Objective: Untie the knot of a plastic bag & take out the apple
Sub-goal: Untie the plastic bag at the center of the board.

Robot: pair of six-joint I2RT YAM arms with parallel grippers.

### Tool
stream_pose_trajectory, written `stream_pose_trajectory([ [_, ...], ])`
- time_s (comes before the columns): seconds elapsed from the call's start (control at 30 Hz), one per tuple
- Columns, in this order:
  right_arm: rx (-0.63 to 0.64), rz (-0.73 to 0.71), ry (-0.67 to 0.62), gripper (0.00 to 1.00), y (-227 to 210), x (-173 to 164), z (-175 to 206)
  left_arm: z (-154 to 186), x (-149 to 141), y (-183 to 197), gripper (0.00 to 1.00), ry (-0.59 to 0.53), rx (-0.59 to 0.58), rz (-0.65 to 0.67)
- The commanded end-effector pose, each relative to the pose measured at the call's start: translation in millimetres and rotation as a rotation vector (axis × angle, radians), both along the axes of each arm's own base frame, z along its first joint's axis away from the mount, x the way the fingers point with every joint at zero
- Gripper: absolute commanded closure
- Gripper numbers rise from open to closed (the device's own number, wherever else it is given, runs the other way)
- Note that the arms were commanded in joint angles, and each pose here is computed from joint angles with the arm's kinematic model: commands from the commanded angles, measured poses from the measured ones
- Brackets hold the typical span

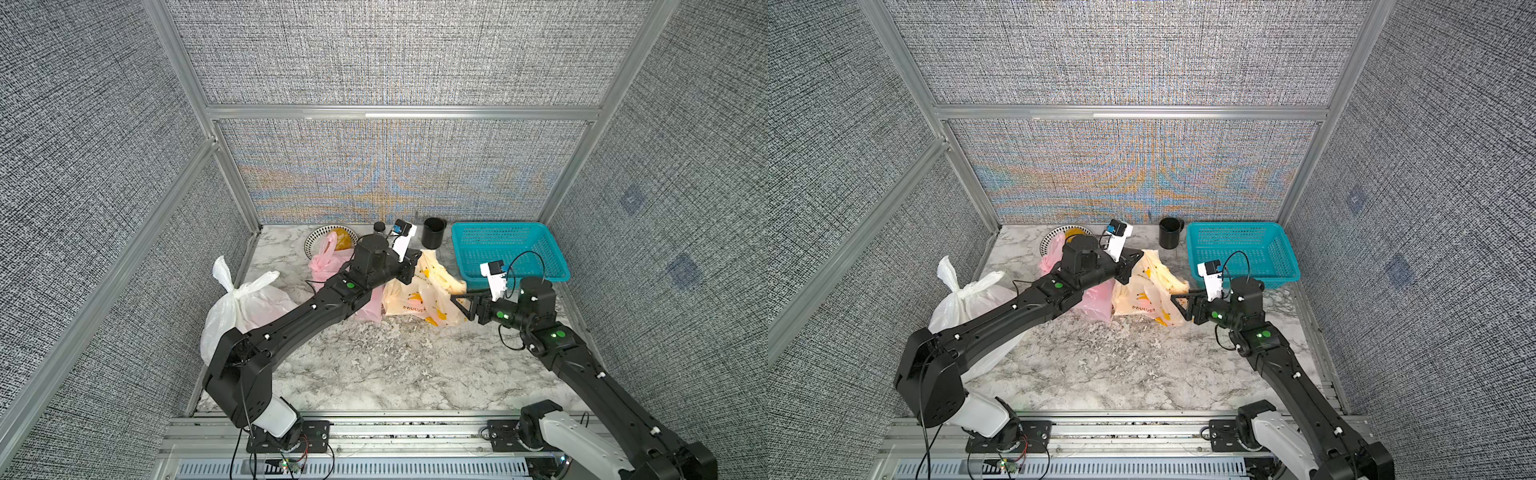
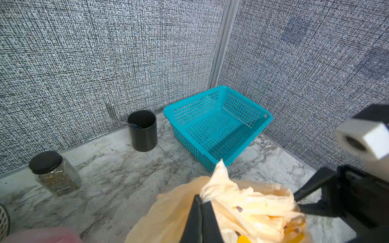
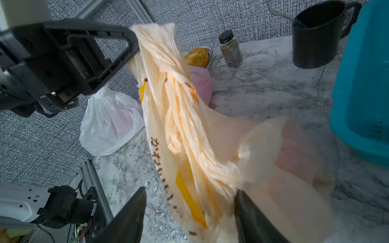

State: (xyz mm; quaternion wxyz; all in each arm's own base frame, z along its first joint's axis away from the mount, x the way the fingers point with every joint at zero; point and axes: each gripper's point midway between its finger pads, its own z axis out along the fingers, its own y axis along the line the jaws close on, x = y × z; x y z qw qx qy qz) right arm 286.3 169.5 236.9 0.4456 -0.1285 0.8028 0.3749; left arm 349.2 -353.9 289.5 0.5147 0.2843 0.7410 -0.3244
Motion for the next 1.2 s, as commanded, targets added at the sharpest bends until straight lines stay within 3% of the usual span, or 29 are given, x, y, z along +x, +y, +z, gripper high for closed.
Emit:
stream_pose_trajectory([
  [0.0,-0.009,0.003,-0.068,0.34,-4.4,8.8,18.9,-0.6,-5.8,-1.6,1.0,0.001,0.01,-0.035],
  [0.1,-0.053,-0.002,-0.093,0.34,-7.9,17.9,22.4,-1.1,-7.4,-2.5,1.0,0.002,0.013,-0.045],
  [0.27,-0.138,0.01,-0.047,0.35,-8.8,29.8,-2.4,2.3,-8.9,-6.2,1.0,-0.003,0.012,-0.069],
  [0.4,-0.142,0.012,-0.103,0.36,-6.1,41.5,14.5,2.4,-10.3,-10.8,1.0,0.001,0.022,-0.098],
  [0.47,-0.164,0.013,-0.115,0.4,-4.7,45.9,13.2,2.0,-11.0,-13.6,1.0,0.006,0.026,-0.114],
  [0.57,-0.188,0.03,-0.101,0.58,-1.7,48.7,8.2,2.0,-10.5,-14.7,1.0,0.008,0.028,-0.118],
  [0.6,-0.189,0.038,-0.095,0.59,-0.3,48.0,5.8,2.1,-9.9,-14.3,1.0,0.008,0.028,-0.113],
  [0.8,-0.189,0.058,-0.073,0.51,1.7,39.0,-4.7,1.7,-6.3,-16.8,1.0,0.009,0.029,-0.11],
  [0.83,-0.19,0.067,-0.063,0.55,3.8,37.6,-7.5,1.9,-5.6,-18.2,1.0,0.01,0.029,-0.114],
  [1.03,-0.183,0.069,0.002,1.0,2.7,21.2,-28.8,2.5,2.8,-19.2,1.0,0.008,0.034,-0.085],
  [1.17,-0.182,0.043,0.031,1.0,-4.0,8.5,-33.1,2.2,10.4,-18.1,1.0,-0.003,0.044,-0.058],
])
